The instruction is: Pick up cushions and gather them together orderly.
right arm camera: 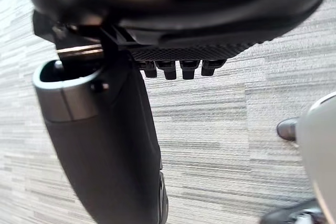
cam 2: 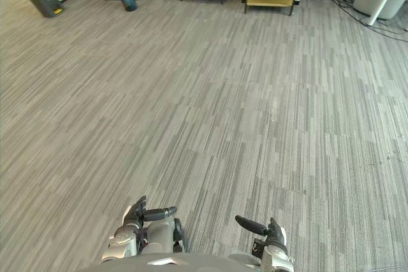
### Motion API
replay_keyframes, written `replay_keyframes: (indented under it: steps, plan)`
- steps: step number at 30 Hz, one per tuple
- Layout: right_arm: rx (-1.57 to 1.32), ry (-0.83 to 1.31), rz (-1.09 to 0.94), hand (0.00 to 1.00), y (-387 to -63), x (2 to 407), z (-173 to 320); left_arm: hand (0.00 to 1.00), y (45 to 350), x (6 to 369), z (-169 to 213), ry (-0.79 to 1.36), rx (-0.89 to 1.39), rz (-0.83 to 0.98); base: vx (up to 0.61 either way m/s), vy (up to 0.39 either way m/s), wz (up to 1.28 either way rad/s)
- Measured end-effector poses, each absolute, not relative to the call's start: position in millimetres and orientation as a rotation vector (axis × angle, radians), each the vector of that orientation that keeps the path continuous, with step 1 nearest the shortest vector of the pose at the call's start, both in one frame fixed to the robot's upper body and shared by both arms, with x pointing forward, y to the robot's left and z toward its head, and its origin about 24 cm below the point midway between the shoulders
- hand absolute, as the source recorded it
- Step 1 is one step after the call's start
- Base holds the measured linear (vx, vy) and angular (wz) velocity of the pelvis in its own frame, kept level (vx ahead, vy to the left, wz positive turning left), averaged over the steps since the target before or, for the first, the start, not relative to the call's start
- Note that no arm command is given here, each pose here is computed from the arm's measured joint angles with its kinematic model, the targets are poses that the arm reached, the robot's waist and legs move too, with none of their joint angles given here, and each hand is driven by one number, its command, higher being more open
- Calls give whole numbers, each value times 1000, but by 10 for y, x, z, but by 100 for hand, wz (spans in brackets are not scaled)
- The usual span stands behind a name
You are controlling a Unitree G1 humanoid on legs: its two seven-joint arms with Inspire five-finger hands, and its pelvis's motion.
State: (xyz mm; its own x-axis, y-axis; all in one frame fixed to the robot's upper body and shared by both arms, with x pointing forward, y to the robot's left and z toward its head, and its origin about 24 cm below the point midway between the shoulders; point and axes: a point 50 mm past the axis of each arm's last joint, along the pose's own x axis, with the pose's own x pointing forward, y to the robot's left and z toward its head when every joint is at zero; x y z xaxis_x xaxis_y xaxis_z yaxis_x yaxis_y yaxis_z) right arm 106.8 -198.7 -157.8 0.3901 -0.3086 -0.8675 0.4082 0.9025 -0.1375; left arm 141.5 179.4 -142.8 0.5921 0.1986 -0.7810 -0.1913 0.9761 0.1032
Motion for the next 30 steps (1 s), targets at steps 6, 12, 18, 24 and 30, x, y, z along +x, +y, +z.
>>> replay_keyframes:
  steps: [6,12,18,24,30]
  plan:
    - [156,1162,-460,100,-1833,858,-1667,100,2017,1326,-1455,954,66,247,598,120,-15]
    - [88,1027,-432,100,-2006,1108,-1541,100,1879,1232,-1535,1023,78,184,515,-14,-21]
    - [50,1014,-431,100,-2133,1214,-1513,100,1778,1198,-1574,1053,94,125,519,-284,10]
    - [59,1052,-501,100,-2253,1040,-1531,100,1738,1254,-1544,1019,26,181,377,-233,13]
    - [59,1083,-472,100,-2145,961,-1566,100,1785,1342,-1457,937,39,188,398,-30,-28]
